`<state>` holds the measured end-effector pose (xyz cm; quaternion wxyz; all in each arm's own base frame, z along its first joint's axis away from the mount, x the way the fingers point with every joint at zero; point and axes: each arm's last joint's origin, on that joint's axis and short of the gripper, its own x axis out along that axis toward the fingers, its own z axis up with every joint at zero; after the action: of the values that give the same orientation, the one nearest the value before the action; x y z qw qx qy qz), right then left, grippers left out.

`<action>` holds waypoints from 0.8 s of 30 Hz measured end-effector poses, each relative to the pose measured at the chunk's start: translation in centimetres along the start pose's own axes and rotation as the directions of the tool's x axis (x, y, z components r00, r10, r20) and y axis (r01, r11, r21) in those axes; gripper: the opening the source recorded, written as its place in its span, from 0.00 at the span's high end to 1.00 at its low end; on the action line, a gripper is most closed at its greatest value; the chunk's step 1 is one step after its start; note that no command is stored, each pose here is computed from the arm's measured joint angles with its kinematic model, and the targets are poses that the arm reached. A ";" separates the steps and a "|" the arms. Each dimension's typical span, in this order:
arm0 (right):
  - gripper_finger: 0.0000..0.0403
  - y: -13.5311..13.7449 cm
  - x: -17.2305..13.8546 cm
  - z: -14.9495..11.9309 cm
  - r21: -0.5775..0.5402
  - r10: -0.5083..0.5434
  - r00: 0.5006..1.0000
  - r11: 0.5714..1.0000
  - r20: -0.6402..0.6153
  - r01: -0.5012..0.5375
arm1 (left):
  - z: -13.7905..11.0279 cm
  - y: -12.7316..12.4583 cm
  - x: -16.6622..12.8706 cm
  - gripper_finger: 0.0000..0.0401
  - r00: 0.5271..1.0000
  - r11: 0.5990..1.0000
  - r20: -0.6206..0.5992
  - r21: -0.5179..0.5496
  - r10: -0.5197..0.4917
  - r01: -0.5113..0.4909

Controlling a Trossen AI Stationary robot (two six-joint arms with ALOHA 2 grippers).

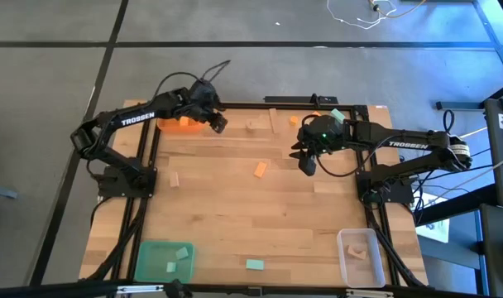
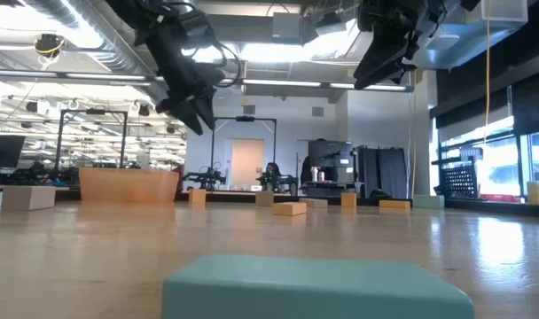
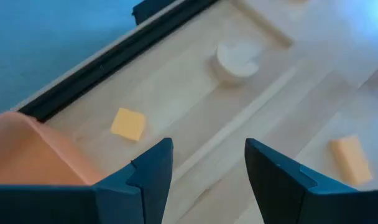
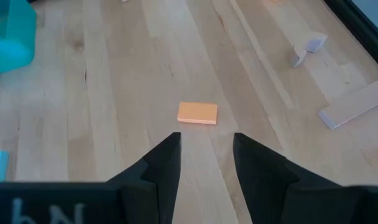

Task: Sort & place blocks by color
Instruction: Put the orange block into the orange bin

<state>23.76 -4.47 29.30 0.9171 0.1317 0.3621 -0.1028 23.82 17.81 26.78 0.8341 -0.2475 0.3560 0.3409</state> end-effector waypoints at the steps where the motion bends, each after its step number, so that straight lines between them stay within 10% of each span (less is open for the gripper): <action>1: 0.64 0.0 0.0 0.0 -0.006 0.000 1.000 1.000 0.001 0.000 | 0.0 -0.2 0.0 0.53 1.000 1.000 -0.001 0.007 -0.009 0.009; 8: 0.64 0.2 0.3 0.0 -0.344 0.061 0.998 0.937 -0.014 -0.062 | -1.0 -2.9 0.1 0.53 0.984 0.951 -0.067 0.254 -0.163 0.175; 24: 0.64 0.4 9.2 2.1 -0.601 0.112 0.980 0.776 -0.163 -0.189 | -3.1 -7.4 -0.6 0.53 0.931 0.883 -0.169 0.301 -0.323 0.361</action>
<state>31.81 -5.62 24.55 0.8921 -0.1389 0.4177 0.1020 27.72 10.73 26.52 0.8889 -0.1837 0.4051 0.1096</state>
